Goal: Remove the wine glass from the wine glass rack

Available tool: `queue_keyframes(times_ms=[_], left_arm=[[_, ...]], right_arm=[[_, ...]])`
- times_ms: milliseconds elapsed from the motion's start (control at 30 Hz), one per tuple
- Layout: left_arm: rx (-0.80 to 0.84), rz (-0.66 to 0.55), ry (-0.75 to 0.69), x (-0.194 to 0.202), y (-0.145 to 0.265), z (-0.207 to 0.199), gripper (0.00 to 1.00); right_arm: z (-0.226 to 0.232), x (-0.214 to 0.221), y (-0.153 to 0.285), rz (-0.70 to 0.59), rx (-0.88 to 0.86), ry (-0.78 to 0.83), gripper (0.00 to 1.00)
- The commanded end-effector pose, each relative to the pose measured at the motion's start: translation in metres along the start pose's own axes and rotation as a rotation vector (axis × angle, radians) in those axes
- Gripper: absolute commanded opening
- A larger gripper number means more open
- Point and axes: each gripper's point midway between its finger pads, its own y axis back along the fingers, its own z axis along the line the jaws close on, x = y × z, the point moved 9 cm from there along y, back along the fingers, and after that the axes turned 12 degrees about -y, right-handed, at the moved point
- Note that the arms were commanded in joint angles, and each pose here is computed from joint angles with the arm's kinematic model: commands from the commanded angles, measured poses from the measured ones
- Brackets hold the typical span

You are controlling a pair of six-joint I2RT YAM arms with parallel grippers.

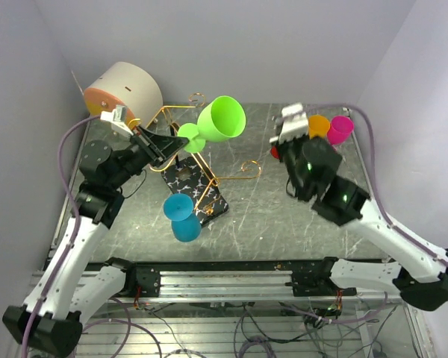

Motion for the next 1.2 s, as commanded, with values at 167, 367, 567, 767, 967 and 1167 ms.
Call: queue_keyframes(times_ms=[167, 367, 567, 767, 967, 1167], left_arm=[[-0.2, -0.129, -0.274, -0.013, 0.035, -0.005, 0.07], [-0.227, -0.105, -0.33, -0.013, 0.038, -0.004, 0.07], [-0.186, -0.057, -0.351, -0.015, 0.026, -0.003, 0.07], [-0.139, -0.039, -0.343, -0.017, 0.017, -0.004, 0.07], [-0.132, -0.043, -0.351, -0.021, 0.016, -0.008, 0.07], [-0.124, -0.046, -0.35, -0.021, 0.017, -0.009, 0.07]], right_arm=[[-0.032, -0.018, -0.066, 0.336, -0.128, -0.447, 0.0], [-0.005, -0.059, -0.048, 0.236, -0.637, -0.628, 0.39], [0.012, -0.075, -0.026, 0.246, -0.968, -0.677, 0.43], [0.015, -0.069, -0.032, 0.279, -0.962, -0.672, 0.42], [0.016, -0.06, -0.041, 0.302, -0.921, -0.655, 0.41], [0.018, -0.053, -0.049, 0.317, -0.901, -0.646, 0.41]])
